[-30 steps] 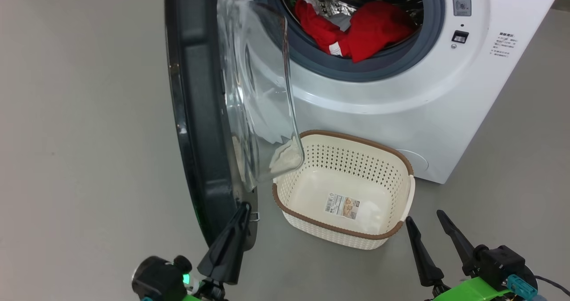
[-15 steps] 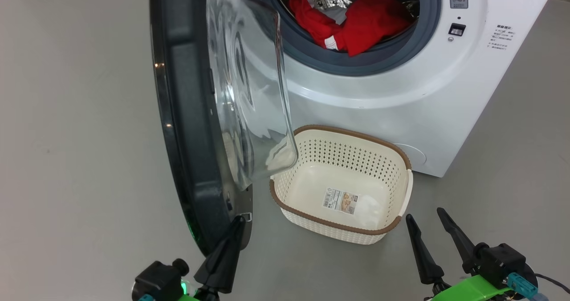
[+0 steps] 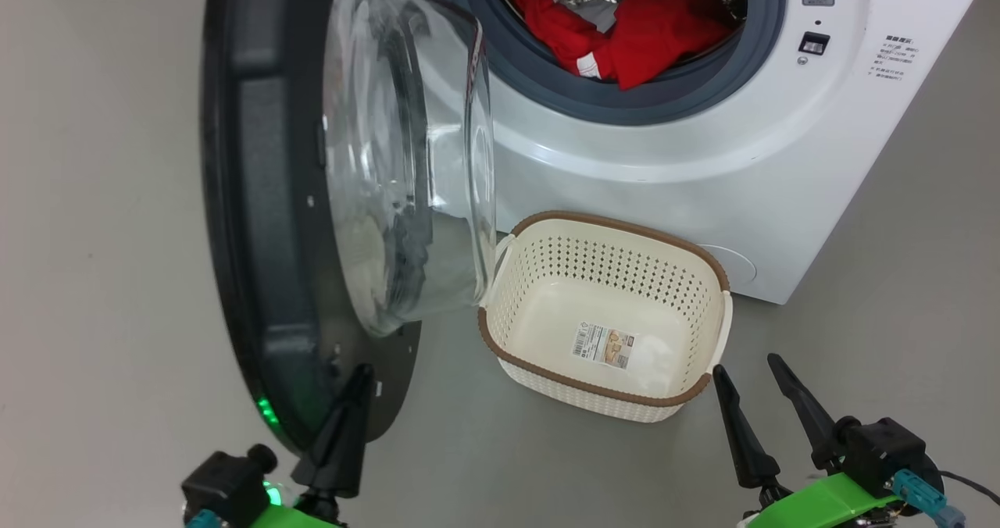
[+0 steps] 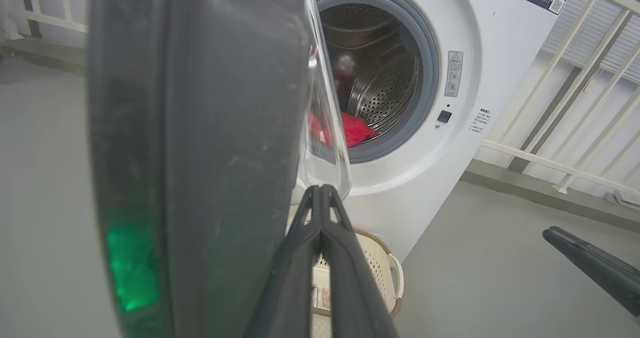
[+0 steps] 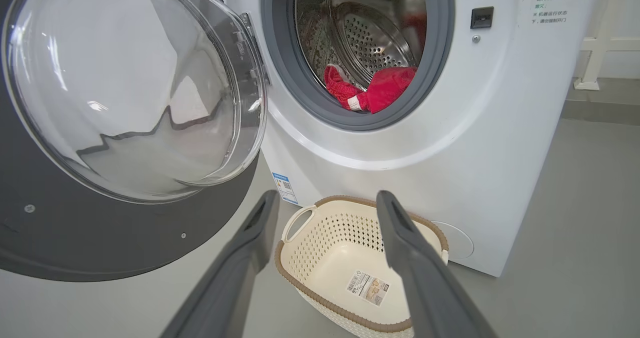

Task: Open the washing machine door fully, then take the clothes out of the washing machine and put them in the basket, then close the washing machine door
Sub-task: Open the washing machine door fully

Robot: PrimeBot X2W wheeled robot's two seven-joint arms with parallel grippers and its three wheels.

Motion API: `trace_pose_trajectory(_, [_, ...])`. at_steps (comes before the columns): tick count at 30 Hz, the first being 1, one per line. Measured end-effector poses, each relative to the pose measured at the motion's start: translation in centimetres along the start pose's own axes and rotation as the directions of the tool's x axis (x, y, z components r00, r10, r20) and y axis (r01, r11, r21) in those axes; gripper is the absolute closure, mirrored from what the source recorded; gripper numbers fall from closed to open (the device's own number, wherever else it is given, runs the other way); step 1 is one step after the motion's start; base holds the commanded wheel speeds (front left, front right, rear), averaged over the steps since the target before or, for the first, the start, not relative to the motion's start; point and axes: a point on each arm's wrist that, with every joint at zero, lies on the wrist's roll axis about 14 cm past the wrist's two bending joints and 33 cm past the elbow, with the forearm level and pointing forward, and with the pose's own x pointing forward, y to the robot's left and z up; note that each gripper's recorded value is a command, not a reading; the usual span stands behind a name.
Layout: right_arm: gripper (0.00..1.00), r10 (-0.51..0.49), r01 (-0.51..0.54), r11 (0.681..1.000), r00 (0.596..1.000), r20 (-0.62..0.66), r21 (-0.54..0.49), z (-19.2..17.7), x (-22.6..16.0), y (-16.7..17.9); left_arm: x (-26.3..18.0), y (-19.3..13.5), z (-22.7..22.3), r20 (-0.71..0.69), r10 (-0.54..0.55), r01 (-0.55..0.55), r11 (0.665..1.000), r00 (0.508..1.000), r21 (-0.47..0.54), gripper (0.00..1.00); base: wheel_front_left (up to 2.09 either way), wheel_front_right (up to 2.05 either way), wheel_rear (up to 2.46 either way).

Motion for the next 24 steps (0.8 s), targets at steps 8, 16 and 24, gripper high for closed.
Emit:
trace_pose_trajectory(8, [0.00, 0.002, -0.002, 1.000, 1.000, 0.001, 0.004, 0.0, 0.3, 0.0, -0.3, 2.9, 0.7, 0.020, 0.088, -0.088, 0.996, 0.996, 0.010, 1.00, 0.00, 0.00, 0.00])
trace_pose_trajectory(16, [0.00, -0.005, 0.005, 1.000, 1.000, -0.006, 0.009, -0.3, 0.3, -0.3, -0.6, 6.2, 1.7, 0.047, 0.186, -0.187, 0.982, 0.981, 0.021, 1.00, 0.00, 0.00, 0.00])
trace_pose_trajectory(24, [0.00, -0.011, 0.011, 1.000, 1.000, 0.007, 0.011, 0.1, 0.8, -0.6, -0.7, 9.3, 2.6, 0.066, 0.266, -0.268, 0.963, 0.962, 0.038, 1.00, 0.00, 0.00, 0.00])
